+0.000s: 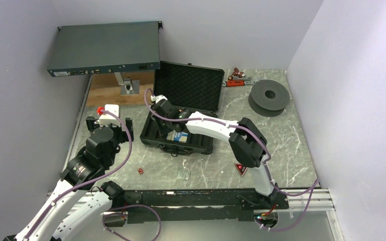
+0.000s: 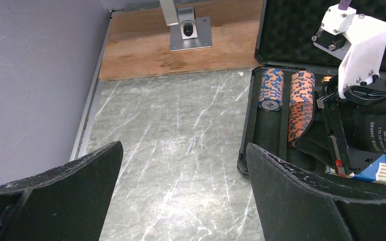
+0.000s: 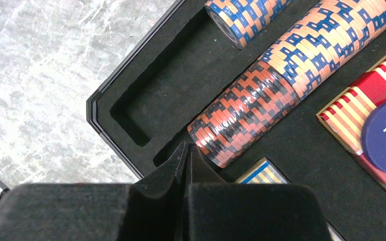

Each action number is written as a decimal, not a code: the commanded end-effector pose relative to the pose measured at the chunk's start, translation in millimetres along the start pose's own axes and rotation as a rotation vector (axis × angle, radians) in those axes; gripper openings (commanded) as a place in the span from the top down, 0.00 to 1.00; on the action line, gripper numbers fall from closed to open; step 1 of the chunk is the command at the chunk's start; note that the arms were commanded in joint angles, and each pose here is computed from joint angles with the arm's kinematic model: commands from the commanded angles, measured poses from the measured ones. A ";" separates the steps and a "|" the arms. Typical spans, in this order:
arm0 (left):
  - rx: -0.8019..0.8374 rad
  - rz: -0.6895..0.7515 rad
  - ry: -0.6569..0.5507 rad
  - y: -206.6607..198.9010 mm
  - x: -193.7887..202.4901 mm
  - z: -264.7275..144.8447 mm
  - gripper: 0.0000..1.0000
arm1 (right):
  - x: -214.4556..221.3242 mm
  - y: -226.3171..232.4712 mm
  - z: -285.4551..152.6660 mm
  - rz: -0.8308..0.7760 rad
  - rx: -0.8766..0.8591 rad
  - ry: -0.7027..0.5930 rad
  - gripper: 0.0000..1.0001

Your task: Pack up texas hold em set

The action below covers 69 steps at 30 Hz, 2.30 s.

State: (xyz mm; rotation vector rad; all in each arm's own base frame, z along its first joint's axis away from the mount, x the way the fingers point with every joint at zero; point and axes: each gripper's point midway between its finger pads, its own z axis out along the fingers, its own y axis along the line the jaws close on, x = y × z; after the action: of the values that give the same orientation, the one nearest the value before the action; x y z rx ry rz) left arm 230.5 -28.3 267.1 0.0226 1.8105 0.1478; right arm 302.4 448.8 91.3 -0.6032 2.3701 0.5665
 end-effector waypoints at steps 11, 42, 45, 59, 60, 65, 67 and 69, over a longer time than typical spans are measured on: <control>-0.026 0.000 -0.021 2.5 -4.0 4.5 0.00 | -72.9 -1.0 -86.6 -0.026 -0.084 -0.224 0.51; 0.030 -0.246 0.505 -44.5 110.8 -10.8 0.01 | -14.9 -143.5 -242.4 0.093 0.367 -0.471 0.00; 0.087 -0.335 0.526 -55.6 118.0 -20.4 0.03 | -11.5 -144.2 -237.7 0.086 0.355 -0.440 0.00; 0.003 -0.463 0.786 -69.8 177.8 -39.7 0.19 | -3.3 -145.4 -224.6 0.084 0.315 -0.386 0.00; -0.019 -0.471 0.793 -67.8 179.7 -40.3 0.20 | -3.5 -145.3 -224.5 0.085 0.313 -0.386 0.00; -0.043 -0.497 0.814 -70.5 190.9 -38.7 0.25 | -5.1 -145.1 -225.6 0.087 0.305 -0.389 0.00; -0.044 -0.492 0.820 -71.5 194.7 -37.6 0.28 | -4.8 -146.8 -225.1 0.091 0.310 -0.387 0.00; -0.048 -0.486 0.828 -72.5 198.2 -35.9 0.30 | -4.0 -147.8 -224.2 0.095 0.312 -0.382 0.00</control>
State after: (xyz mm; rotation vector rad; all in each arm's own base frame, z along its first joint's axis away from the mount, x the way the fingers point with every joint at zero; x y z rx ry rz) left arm 149.0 -79.3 80.7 -0.5400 2.5671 -0.1523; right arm 279.5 213.3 214.0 -0.2200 2.0830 0.3031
